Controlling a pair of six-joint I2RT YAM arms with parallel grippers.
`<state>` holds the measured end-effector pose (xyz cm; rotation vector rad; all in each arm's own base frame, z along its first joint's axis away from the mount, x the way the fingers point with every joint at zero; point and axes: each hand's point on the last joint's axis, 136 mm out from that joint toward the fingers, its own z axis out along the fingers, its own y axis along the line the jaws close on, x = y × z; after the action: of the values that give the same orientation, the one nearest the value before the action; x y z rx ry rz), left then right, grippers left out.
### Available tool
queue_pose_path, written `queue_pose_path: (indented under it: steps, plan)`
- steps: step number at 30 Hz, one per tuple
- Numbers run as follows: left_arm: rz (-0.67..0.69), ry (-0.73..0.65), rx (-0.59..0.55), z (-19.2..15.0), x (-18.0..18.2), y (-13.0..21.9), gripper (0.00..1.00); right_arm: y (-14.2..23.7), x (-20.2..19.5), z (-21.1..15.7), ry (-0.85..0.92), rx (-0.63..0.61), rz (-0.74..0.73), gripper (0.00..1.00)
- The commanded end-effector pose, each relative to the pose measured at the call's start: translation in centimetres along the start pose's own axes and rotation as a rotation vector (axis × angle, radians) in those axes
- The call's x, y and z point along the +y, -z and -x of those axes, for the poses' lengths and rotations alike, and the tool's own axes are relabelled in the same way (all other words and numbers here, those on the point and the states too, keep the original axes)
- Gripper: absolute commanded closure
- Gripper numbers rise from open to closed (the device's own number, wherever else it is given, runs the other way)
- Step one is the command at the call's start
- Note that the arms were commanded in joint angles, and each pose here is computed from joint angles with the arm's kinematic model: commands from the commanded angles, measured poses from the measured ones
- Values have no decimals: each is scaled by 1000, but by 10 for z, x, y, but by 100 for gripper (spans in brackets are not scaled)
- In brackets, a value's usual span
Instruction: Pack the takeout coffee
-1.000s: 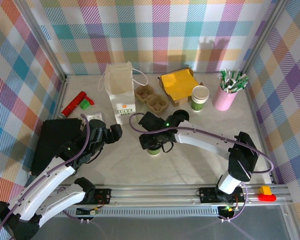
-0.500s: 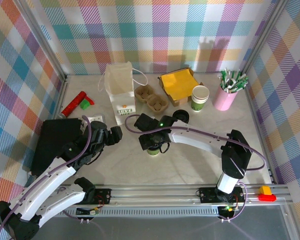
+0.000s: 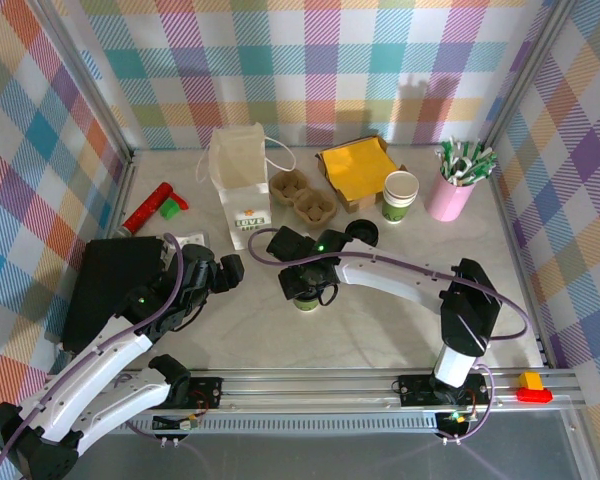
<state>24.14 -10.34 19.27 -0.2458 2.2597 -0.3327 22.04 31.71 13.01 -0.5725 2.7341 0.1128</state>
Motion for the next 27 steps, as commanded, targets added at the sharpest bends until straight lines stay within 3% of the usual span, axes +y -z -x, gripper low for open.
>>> queue_pose_path:
  steps: [1,15,27]
  plan:
    - [23,8,-11,1,7,-1,18,-6,-4,-14,22,74,-44,24]
    - [25,10,-5,-1,7,-2,18,-10,-12,-21,42,88,-75,28]
    - [27,12,-4,-1,8,-1,18,5,-69,-9,-40,44,-154,28]
